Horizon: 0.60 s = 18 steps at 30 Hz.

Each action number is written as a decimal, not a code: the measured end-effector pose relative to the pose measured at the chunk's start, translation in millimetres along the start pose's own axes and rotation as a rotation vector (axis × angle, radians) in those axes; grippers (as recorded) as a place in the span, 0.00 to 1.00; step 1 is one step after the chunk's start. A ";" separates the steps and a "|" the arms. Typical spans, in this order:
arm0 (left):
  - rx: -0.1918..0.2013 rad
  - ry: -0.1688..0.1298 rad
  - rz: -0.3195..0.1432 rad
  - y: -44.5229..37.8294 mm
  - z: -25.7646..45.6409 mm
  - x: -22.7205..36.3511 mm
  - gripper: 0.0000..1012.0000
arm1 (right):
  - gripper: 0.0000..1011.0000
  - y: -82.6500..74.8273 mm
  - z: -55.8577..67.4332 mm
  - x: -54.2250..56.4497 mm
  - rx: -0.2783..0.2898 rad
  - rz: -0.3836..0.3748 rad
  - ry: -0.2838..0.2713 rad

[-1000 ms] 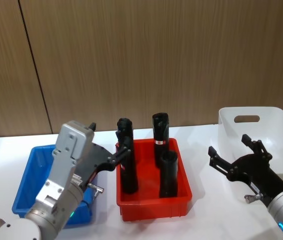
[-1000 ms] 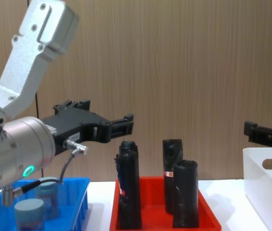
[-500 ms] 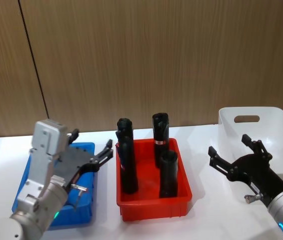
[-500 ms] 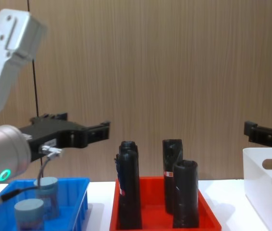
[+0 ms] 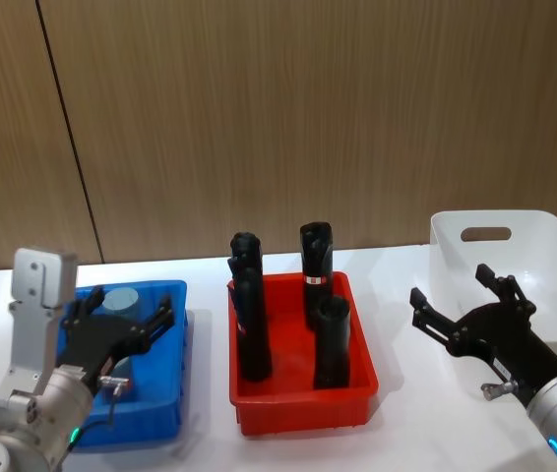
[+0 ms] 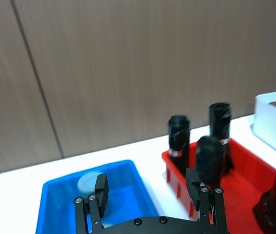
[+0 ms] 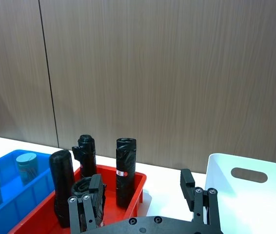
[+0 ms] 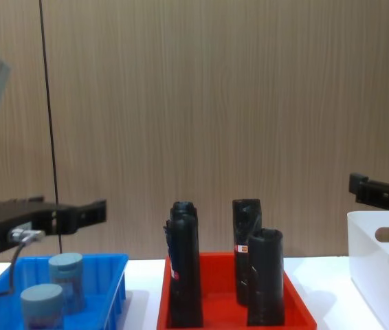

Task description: Pick the cotton swabs from the blue box and place them into the white box.

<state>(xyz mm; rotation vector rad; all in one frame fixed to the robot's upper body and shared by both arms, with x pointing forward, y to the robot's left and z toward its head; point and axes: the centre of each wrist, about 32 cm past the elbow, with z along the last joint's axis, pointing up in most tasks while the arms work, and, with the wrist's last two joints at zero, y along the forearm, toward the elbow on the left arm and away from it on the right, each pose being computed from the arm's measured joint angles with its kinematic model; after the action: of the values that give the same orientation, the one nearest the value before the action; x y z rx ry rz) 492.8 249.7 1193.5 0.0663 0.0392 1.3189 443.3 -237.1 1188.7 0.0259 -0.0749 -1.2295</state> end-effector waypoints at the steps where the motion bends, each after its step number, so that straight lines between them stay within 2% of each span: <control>1: 0.018 0.012 0.015 1.0 -0.9 1.6 0.99 | 0.99 0.0 0.0 0.0 0.000 0.000 0.000; 10: 0.103 0.068 0.089 4.1 -6.7 9.2 0.99 | 0.99 0.0 0.0 0.0 0.000 0.000 0.000; 18: 0.182 0.105 0.135 0.6 -11.0 15.4 0.99 | 0.99 0.0 0.0 0.0 0.000 0.000 0.000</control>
<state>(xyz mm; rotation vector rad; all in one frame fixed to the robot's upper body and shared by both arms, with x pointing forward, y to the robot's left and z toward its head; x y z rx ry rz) 495.4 265.0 1182.8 0.1566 0.2475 1.4504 443.3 -237.1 1188.7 0.0260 -0.0749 -1.2295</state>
